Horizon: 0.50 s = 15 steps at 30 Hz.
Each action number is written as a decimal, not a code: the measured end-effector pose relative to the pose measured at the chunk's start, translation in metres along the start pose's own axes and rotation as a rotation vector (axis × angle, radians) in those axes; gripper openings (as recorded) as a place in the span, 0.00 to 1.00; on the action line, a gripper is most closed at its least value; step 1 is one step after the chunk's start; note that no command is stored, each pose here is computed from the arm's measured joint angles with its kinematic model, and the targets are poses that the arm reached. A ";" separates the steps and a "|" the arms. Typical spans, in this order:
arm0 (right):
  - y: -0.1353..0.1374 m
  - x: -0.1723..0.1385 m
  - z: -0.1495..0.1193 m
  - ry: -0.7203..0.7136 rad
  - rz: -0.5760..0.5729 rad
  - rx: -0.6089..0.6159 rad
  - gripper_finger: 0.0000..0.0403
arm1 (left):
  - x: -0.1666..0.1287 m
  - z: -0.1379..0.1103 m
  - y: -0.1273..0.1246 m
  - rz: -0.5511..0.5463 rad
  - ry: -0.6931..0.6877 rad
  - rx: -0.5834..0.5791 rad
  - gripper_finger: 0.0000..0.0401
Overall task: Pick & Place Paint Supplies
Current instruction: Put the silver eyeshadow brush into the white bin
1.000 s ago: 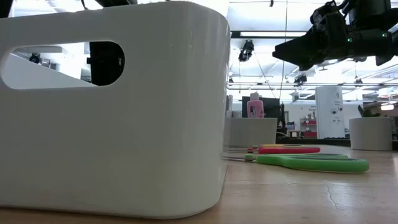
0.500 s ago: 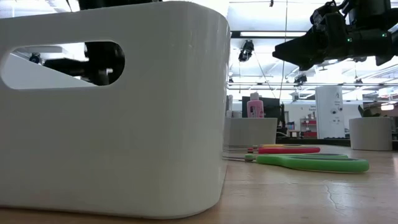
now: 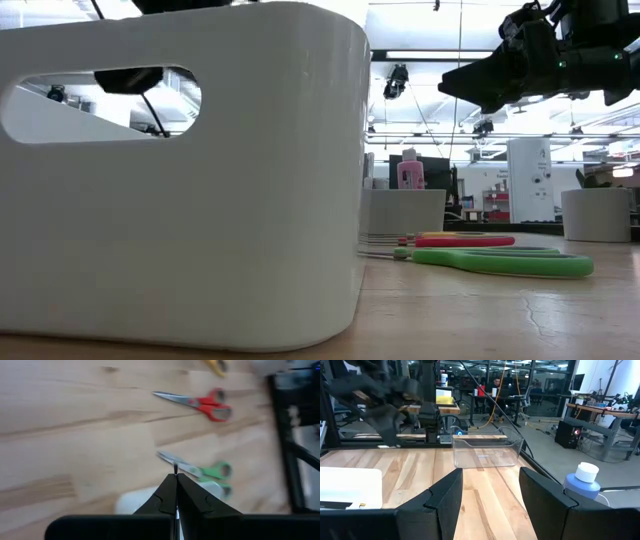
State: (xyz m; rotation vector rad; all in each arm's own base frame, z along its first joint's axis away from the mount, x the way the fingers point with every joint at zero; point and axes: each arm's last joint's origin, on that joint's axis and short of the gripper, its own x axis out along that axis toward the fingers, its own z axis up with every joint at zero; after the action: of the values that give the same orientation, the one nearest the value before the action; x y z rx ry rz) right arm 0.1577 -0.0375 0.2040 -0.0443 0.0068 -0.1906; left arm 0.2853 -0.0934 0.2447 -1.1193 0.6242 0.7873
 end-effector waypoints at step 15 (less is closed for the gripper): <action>0.000 0.000 0.000 0.000 0.000 0.000 0.48 | 0.012 -0.071 -0.014 -0.218 -0.065 0.109 0.02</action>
State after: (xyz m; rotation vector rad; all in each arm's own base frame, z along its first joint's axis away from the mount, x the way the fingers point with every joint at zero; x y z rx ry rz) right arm 0.1577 -0.0375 0.2040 -0.0443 0.0071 -0.1906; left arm 0.2999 -0.1611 0.2202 -1.0374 0.4754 0.5925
